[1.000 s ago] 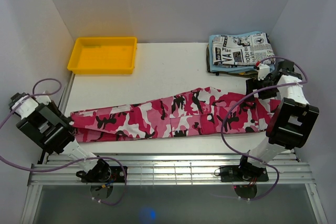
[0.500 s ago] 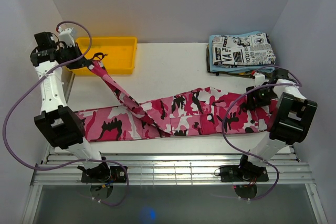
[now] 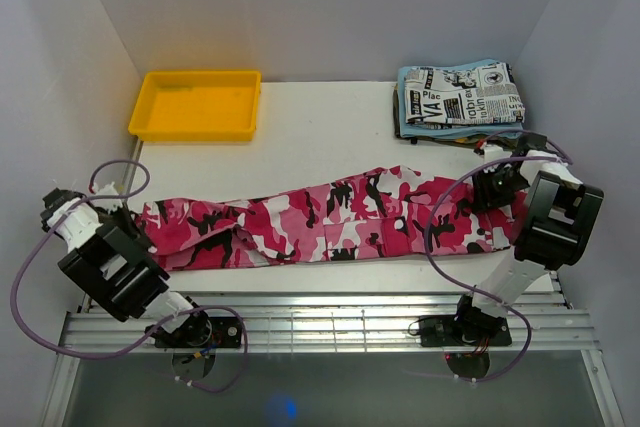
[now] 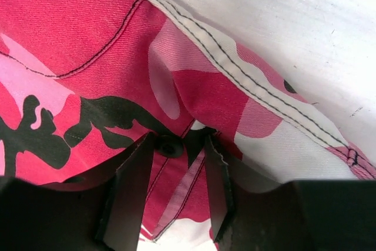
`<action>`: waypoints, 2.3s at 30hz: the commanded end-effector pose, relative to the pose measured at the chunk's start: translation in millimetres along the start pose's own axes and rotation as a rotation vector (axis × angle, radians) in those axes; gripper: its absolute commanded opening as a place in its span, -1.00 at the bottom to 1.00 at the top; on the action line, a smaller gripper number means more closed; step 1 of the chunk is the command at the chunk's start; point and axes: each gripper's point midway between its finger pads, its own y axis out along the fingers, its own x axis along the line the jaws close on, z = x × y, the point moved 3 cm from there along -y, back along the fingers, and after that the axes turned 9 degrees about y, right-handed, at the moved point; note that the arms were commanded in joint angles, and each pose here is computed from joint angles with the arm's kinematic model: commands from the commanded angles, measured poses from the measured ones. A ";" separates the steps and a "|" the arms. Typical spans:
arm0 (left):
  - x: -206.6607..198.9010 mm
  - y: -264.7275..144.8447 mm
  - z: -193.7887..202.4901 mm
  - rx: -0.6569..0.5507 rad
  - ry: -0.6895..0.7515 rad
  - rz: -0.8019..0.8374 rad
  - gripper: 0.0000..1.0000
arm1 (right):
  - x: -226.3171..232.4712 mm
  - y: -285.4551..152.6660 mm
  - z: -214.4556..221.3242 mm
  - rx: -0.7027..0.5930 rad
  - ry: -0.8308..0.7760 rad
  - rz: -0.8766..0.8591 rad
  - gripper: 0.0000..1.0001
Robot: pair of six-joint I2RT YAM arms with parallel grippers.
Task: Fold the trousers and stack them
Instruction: Fold the trousers
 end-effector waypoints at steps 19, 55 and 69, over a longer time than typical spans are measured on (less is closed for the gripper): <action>54.3 5.6 11.4 -0.015 0.380 -0.162 -1.00 | 204.0 -22.2 -169.4 -0.191 -0.509 -0.372 0.04; 46.7 12.2 18.3 0.011 0.370 -0.082 -1.00 | 237.2 46.7 -150.3 -0.088 -1.310 -0.407 0.03; 41.8 8.0 18.8 0.001 0.390 -0.078 -1.00 | 215.5 71.9 -142.2 0.084 -1.377 -0.320 -0.84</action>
